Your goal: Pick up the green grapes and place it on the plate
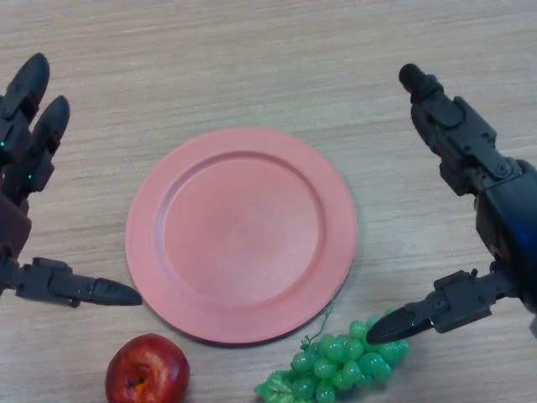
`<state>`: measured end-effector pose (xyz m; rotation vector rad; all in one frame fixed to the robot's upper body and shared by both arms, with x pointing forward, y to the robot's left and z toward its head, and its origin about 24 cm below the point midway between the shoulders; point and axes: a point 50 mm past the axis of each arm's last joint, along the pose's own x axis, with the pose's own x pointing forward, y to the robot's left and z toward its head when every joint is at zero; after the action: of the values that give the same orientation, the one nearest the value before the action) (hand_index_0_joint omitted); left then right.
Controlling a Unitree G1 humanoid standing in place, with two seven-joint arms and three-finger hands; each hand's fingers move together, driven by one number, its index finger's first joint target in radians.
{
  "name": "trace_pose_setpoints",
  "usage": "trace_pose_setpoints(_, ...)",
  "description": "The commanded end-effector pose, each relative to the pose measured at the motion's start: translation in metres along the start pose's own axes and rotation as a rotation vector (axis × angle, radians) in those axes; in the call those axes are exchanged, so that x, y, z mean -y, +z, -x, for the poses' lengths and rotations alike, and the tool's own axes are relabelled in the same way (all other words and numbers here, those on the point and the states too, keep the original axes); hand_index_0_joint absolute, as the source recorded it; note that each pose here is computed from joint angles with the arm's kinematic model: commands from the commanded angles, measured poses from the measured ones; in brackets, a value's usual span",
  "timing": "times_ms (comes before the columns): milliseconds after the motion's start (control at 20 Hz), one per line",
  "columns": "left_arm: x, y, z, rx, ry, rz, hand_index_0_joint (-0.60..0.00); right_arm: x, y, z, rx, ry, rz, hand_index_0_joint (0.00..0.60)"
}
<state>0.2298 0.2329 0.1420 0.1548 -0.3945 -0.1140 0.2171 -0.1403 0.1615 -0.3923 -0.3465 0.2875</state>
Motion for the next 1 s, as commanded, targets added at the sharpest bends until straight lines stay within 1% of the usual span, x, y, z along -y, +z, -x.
trace_pose_setpoints(50,-0.013,0.037,0.001,0.223,0.059,-0.138,0.0,0.011,0.028,0.0,0.214,-0.041,0.087,0.0)
trace_pose_setpoints(250,-0.015,0.038,0.001,0.228,0.091,-0.144,0.0,0.009,0.025,0.002,0.197,0.024,0.13,0.0)
trace_pose_setpoints(300,-0.016,0.039,0.001,0.231,0.094,-0.144,0.0,0.005,0.021,0.004,0.183,0.065,0.153,0.0)
trace_pose_setpoints(350,-0.017,0.04,0.002,0.233,0.095,-0.144,0.0,0.003,0.02,0.007,0.176,0.084,0.157,0.0)
trace_pose_setpoints(400,-0.02,0.04,0.002,0.235,0.103,-0.146,0.0,-0.004,0.013,0.013,0.13,0.151,0.171,0.0)
trace_pose_setpoints(450,-0.022,0.04,0.002,0.234,0.106,-0.146,0.0,-0.007,0.01,0.015,0.113,0.181,0.177,0.0)
trace_pose_setpoints(500,-0.024,0.04,0.002,0.235,0.115,-0.152,0.0,-0.014,0.003,0.02,0.078,0.24,0.199,0.0)
trace_pose_setpoints(550,-0.025,0.04,0.002,0.234,0.117,-0.154,0.0,-0.017,0.001,0.022,0.075,0.255,0.203,0.0)
trace_pose_setpoints(650,-0.026,0.04,0.002,0.235,0.12,-0.156,0.0,-0.02,-0.001,0.023,0.074,0.274,0.208,0.201)
trace_pose_setpoints(700,-0.025,0.041,0.002,0.238,0.124,-0.157,0.0,-0.023,-0.004,0.024,0.077,0.291,0.221,0.351)
trace_pose_setpoints(750,-0.025,0.041,0.002,0.241,0.126,-0.158,0.0,-0.026,-0.008,0.024,0.083,0.305,0.233,0.451)
trace_pose_setpoints(800,-0.024,0.042,0.003,0.249,0.13,-0.162,0.0,-0.033,-0.02,0.025,0.102,0.33,0.269,0.593)
trace_pose_setpoints(1000,-0.024,0.042,0.004,0.253,0.128,-0.152,0.0,-0.046,-0.041,0.026,0.084,0.361,0.265,0.6)
